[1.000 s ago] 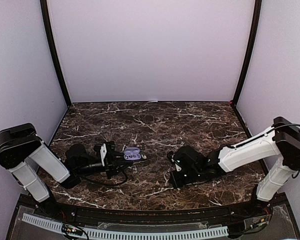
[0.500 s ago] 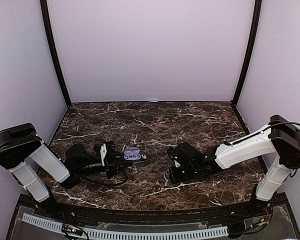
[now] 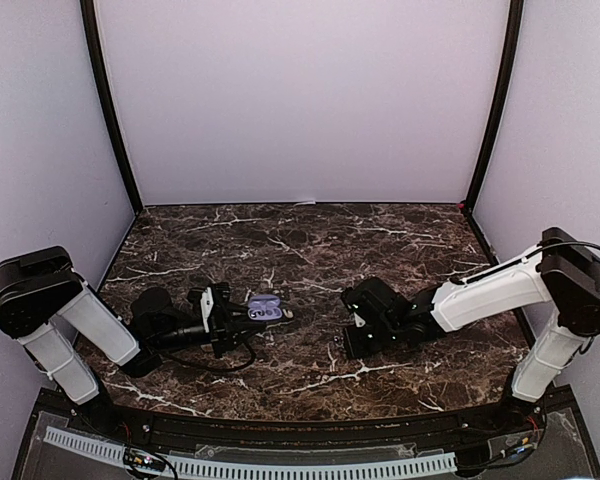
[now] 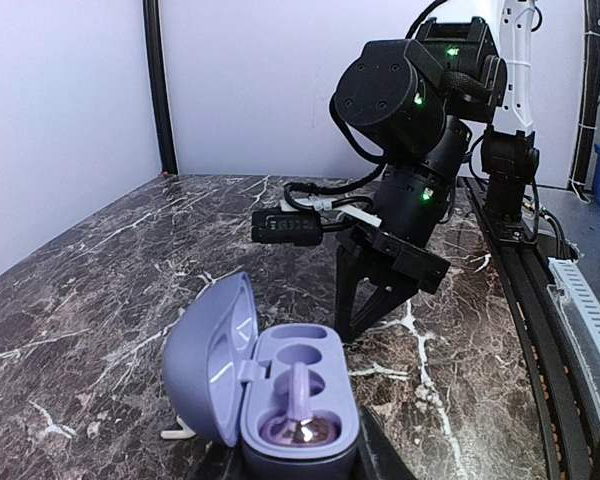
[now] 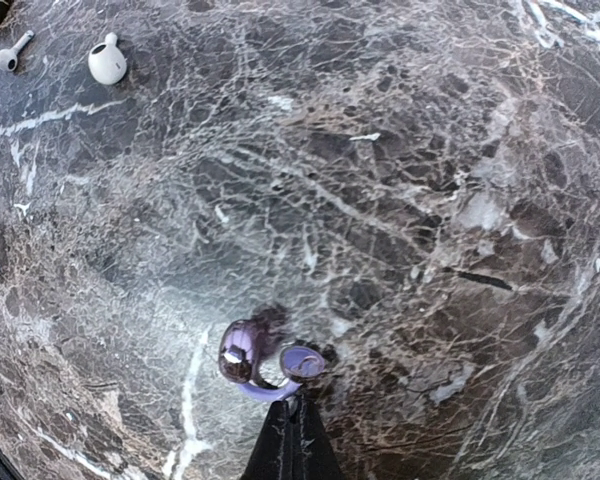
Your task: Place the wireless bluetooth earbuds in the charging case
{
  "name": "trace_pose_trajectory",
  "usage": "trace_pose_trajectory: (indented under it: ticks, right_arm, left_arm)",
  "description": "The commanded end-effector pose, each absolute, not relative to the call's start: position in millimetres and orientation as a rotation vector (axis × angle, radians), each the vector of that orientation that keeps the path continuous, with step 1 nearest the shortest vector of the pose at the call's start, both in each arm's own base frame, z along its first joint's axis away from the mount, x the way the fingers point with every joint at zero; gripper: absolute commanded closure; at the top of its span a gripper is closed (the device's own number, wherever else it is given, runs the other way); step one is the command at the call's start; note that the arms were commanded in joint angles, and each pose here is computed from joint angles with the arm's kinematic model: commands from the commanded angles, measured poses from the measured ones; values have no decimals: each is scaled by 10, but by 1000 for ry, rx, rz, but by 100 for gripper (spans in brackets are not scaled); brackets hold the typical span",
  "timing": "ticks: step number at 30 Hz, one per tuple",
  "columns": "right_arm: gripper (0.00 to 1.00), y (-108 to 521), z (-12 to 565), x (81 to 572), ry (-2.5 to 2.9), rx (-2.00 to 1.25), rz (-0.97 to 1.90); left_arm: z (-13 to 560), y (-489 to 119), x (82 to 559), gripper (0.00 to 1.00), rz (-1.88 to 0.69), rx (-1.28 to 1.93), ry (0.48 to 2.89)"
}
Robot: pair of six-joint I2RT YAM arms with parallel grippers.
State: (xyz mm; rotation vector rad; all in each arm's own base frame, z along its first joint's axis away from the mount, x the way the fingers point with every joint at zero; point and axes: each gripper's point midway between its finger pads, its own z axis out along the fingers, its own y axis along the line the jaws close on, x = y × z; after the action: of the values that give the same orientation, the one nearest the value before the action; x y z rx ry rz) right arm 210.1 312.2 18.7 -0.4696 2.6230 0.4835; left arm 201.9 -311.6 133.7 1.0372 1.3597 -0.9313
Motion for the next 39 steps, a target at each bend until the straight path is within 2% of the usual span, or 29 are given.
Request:
trace_pose_trajectory:
  ticks: [1,12,24,33,39]
  right_arm:
    - [100,3041,149,2162,2636,-468,422]
    - [100,3042,139,2334,2626,-513,373]
    - [100,3311,113,2570,2599,-579,373]
    - [100,3312,261,2649,2571,-537,411]
    - [94,3177,453,2622,2562,-472,483]
  left_arm:
    - [1408,-3115,1985,88,-931,1042,1317]
    - [1408,-3115,1983,88,-930,1045,1316]
    - [1415,-3110,1982,88,-925,1046,1313]
    - [1426,-3107,1980,88,-924,1045,1311]
    - [1427,-3108,1978,88,-925,1046,1310]
